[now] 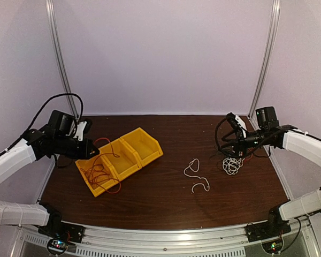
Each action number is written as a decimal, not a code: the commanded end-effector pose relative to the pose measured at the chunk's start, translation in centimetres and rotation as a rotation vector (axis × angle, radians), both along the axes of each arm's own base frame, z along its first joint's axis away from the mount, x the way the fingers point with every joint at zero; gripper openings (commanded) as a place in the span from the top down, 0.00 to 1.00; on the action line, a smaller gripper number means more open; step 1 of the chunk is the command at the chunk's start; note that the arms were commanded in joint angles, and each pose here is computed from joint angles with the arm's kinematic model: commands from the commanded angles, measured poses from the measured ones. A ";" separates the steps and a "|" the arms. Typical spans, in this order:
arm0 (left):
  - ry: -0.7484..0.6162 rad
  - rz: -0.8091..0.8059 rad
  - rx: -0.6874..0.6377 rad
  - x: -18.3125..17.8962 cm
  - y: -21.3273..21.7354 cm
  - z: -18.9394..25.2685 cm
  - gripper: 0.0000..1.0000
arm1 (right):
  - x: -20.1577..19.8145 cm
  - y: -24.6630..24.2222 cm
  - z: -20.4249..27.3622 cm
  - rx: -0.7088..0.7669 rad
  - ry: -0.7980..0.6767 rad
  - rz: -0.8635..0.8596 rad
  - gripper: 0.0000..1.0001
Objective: Untangle the cables
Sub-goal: Place the untangled cable in the bin.
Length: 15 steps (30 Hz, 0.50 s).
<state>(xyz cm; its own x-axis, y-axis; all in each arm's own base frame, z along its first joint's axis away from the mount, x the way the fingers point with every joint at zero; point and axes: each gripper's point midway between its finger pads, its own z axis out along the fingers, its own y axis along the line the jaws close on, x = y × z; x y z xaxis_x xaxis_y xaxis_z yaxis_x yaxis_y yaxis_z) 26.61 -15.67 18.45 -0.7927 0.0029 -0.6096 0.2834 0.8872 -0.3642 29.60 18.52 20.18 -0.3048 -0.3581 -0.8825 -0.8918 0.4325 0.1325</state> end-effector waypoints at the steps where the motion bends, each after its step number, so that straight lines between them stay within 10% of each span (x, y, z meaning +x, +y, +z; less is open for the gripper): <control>1: -0.045 0.004 -0.037 -0.2 0.1 2.4 1.00 | 0.3 -0.5 -0.3 -0.031 -0.020 -0.014 0.27; 8: -0.186 0.042 -0.015 1.1 0.9 7.4 0.63 | 0.2 -0.7 0.1 -0.044 -0.042 -0.016 0.27; 15: -0.095 -0.067 -0.040 0.1 -0.9 4.7 0.57 | 0.1 -0.8 0.1 -0.050 -0.049 -0.016 0.27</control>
